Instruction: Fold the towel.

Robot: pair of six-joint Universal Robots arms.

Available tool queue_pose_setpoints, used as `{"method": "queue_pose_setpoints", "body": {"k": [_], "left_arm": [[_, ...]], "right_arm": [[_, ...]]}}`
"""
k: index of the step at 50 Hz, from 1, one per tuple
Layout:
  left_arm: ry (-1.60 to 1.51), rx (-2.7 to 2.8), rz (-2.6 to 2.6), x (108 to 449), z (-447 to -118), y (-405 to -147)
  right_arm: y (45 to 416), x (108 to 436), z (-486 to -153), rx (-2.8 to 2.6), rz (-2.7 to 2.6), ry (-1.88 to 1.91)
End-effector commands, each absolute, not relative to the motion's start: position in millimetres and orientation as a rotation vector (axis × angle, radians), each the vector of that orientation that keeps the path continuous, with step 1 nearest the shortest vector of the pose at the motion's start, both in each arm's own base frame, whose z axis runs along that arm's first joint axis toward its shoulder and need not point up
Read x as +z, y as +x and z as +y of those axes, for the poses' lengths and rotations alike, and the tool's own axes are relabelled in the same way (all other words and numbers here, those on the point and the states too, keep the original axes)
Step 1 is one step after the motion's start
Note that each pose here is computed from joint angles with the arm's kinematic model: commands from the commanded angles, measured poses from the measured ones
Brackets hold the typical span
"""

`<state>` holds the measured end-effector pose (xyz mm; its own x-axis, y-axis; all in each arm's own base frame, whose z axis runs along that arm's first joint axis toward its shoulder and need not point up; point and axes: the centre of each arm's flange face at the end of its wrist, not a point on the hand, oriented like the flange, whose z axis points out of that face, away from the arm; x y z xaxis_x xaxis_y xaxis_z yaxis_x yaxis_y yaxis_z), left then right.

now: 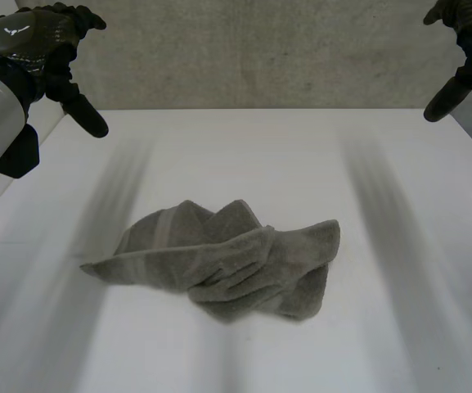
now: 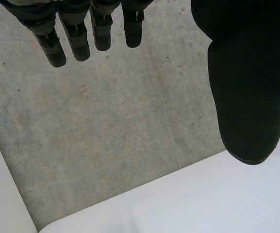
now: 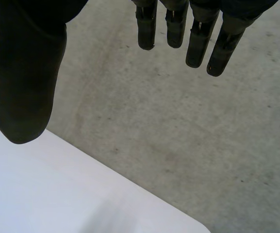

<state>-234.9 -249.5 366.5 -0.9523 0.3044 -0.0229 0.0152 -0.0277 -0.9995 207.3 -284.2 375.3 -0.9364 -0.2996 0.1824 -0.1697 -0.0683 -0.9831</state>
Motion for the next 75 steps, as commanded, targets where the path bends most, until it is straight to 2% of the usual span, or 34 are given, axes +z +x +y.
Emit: {"method": "queue_pose_setpoints", "body": {"k": [1, 5, 8, 10, 13, 15, 16, 18, 21, 23, 24, 26, 29, 34, 37, 42, 47, 50, 52, 53, 55, 56, 58, 59, 60, 61, 63, 64, 66, 70, 72, 73, 74, 75], "left_arm": [[-0.355, 2.080, -2.057, 364, -249, -234], [-0.368, 2.040, -2.121, 354, -249, -229], [-0.451, 1.951, -2.206, 336, -248, -224], [-0.557, 1.840, -2.285, 311, -247, -219], [-0.603, 1.783, -2.317, 297, -245, -217], [-0.670, 1.701, -2.375, 273, -242, -211], [-0.670, 1.700, -2.375, 273, -242, -211], [-0.733, 1.669, -2.414, 251, -240, -206], [-0.767, 1.675, -2.426, 239, -240, -204], [-0.840, 1.715, -2.424, 219, -241, -202], [-0.840, 1.715, -2.424, 218, -241, -202], [-0.908, 1.743, -2.423, 198, -243, -203], [-0.937, 1.745, -2.429, 187, -246, -203], [-0.978, 1.649, -2.516, 150, -251, -203], [-0.981, 1.588, -2.566, 135, -253, -202], [-0.987, 1.574, -2.570, 130, -255, -204], [-0.977, 1.632, -2.535, 139, -260, -207], [-0.976, 1.722, -2.463, 153, -268, -214], [-0.975, 1.869, -2.352, 180, -284, -226], [-0.974, 1.869, -2.351, 180, -284, -226], [-0.948, 2.072, -2.188, 224, -306, -241], [-0.948, 2.074, -2.188, 224, -306, -241], [-0.877, 2.323, -1.979, 286, -331, -253], [-0.877, 2.324, -1.978, 286, -331, -253], [-0.824, 2.451, -1.840, 323, -340, -258], [-0.824, 2.453, -1.838, 324, -340, -258], [-0.646, 2.690, -1.549, 398, -349, -261], [-0.645, 2.691, -1.547, 399, -349, -261], [-0.417, 2.846, -1.313, 454, -348, -254], [-0.281, 2.884, -1.230, 473, -349, -248], [-0.279, 2.848, -1.317, 458, -358, -245], [-0.280, 2.848, -1.317, 458, -358, -245], [-0.311, 2.797, -1.426, 436, -363, -245], [-0.312, 2.796, -1.427, 436, -363, -245]], "right_arm": [[218, 365, -278, -2.049, 2.054, -0.773], [223, 352, -277, -1.973, 2.073, -0.932], [227, 333, -276, -1.857, 2.115, -1.058], [233, 308, -280, -1.708, 2.168, -1.088], [234, 295, -283, -1.641, 2.196, -1.074], [237, 266, -289, -1.504, 2.254, -0.998], [237, 266, -289, -1.503, 2.254, -0.998], [239, 236, -296, -1.409, 2.300, -0.911], [241, 221, -300, -1.383, 2.310, -0.885], [242, 193, -307, -1.372, 2.321, -0.844], [242, 193, -307, -1.372, 2.321, -0.843], [246, 170, -311, -1.379, 2.319, -0.821], [250, 161, -310, -1.376, 2.315, -0.819], [254, 139, -308, -1.361, 2.365, -0.807], [257, 138, -307, -1.362, 2.370, -0.810], [261, 142, -306, -1.392, 2.340, -0.809], [263, 155, -309, -1.441, 2.296, -0.768], [264, 166, -314, -1.492, 2.260, -0.758], [269, 192, -328, -1.612, 2.184, -0.771], [269, 192, -328, -1.613, 2.184, -0.771], [274, 228, -348, -1.780, 2.080, -0.764], [274, 228, -348, -1.781, 2.079, -0.764], [280, 281, -367, -2.012, 1.898, -0.785], [280, 281, -367, -2.013, 1.897, -0.785], [281, 313, -375, -2.162, 1.781, -0.776], [282, 313, -375, -2.164, 1.780, -0.776], [277, 380, -382, -2.479, 1.522, -0.661], [276, 381, -382, -2.480, 1.521, -0.660], [265, 437, -374, -2.705, 1.272, -0.496], [260, 455, -365, -2.764, 1.198, -0.460], [264, 431, -363, -2.649, 1.353, -0.558], [264, 431, -363, -2.648, 1.354, -0.559], [267, 410, -362, -2.555, 1.466, -0.632], [267, 410, -362, -2.554, 1.467, -0.633]]}}
